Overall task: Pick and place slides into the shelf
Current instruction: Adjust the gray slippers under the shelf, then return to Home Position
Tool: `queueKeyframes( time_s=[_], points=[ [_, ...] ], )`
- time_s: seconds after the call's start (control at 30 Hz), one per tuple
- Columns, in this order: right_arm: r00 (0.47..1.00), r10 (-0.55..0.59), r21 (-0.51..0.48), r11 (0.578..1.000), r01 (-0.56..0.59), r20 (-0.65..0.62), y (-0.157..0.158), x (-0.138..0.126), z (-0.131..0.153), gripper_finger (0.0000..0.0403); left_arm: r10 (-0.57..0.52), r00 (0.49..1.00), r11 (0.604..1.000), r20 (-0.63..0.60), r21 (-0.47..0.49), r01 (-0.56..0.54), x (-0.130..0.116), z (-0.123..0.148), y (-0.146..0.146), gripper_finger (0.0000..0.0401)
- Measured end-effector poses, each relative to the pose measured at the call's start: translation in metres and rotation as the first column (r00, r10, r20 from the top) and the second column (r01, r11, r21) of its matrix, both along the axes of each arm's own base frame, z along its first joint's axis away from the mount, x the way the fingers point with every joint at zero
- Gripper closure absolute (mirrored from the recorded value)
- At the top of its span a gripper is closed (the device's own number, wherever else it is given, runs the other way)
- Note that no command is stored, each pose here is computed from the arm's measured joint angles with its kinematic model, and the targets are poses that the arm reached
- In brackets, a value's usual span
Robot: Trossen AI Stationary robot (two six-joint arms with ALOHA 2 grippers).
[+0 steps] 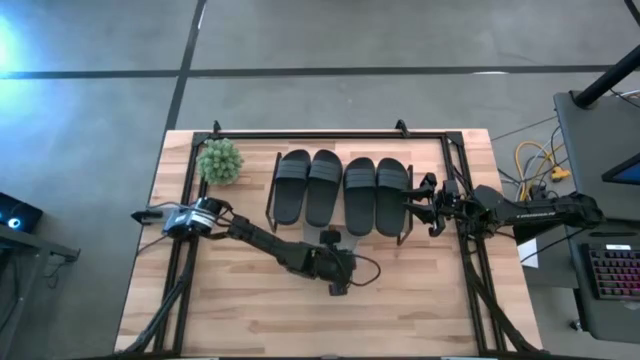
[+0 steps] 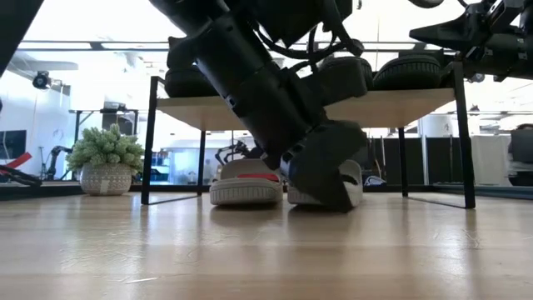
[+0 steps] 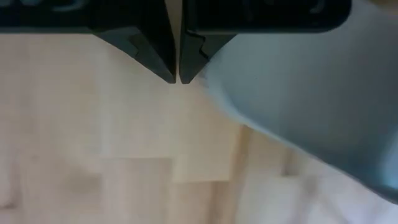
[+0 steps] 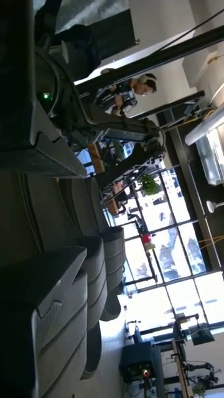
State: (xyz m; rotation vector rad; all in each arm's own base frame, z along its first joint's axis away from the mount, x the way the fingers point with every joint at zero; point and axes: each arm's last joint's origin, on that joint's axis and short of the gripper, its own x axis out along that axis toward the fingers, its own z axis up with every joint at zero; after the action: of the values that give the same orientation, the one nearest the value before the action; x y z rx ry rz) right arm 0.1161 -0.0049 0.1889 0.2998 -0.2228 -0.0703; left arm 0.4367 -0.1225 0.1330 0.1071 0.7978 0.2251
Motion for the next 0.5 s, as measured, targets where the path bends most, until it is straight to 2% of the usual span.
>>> queueKeyframes(
  time_s=[0.1, 0.27, 0.5],
  points=[
    [1.0, 0.0, 0.0, 1.0, 0.0, 0.0, 0.0, 0.0, 0.0, 0.022, -0.004, 1.0, 0.999, -0.007, 0.037, 0.004, 0.0, 0.0, 0.001, 0.0395],
    [1.0, 0.0, 0.0, 1.0, 0.0, 0.0, 0.0, 0.0, 0.0, 0.022, -0.064, 0.998, 0.998, -0.002, -0.016, 0.064, -0.002, 0.007, -0.008, 0.0395],
    [1.0, 0.0, 0.0, 1.0, 0.0, 0.0, 0.0, 0.0, 0.0, 0.022, -0.207, 0.972, 0.969, 0.111, -0.116, 0.22, -0.023, 0.067, -0.038, 0.0395]
  ],
)
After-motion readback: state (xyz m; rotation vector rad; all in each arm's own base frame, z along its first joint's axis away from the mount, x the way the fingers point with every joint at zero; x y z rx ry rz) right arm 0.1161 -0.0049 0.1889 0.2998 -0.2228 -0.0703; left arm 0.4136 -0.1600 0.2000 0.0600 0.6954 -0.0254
